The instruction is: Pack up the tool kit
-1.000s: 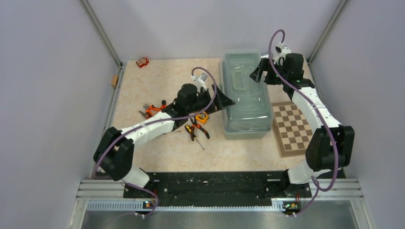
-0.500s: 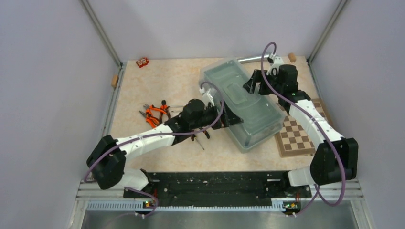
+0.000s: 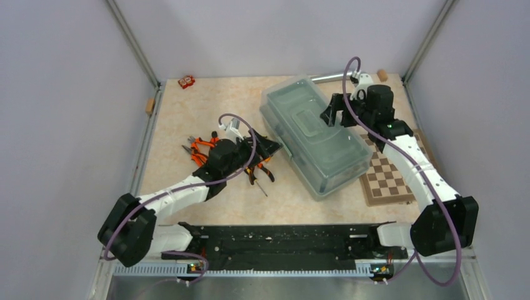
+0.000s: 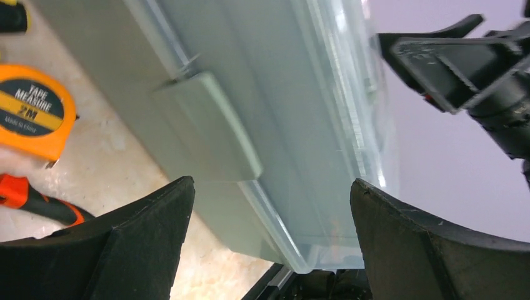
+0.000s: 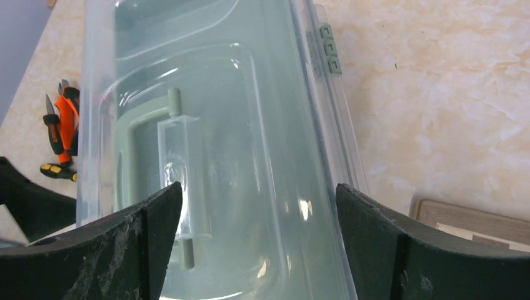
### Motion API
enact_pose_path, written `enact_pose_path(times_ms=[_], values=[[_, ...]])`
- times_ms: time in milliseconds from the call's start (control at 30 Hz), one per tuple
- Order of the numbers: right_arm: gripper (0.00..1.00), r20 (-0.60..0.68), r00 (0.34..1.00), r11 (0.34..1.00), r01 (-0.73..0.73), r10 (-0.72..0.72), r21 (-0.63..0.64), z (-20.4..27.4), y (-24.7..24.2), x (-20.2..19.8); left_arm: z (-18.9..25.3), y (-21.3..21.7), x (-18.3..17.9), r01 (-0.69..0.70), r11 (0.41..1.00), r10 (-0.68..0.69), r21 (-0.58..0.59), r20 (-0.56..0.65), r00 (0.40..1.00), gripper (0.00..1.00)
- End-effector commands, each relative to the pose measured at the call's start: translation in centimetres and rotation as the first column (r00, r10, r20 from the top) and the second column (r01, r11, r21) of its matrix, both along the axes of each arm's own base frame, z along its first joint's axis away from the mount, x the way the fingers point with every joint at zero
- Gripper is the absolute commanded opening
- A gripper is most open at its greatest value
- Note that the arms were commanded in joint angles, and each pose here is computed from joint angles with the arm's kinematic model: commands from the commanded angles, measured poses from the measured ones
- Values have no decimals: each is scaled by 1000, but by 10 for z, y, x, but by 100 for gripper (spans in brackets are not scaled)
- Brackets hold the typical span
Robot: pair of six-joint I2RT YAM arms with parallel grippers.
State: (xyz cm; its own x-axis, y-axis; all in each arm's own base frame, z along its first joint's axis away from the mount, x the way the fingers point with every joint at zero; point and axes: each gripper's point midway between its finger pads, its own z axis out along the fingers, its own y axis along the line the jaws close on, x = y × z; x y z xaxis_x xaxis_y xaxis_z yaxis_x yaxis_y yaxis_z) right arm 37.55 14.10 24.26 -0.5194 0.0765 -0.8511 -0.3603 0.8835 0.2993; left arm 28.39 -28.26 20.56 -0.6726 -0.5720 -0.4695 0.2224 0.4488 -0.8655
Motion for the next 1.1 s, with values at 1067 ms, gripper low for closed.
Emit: enact_pose_path(times_ms=[1067], values=[[88, -108, 983, 986, -142, 151, 90, -38, 36, -63, -37, -48, 51, 163, 923, -132, -348, 111, 985, 86]])
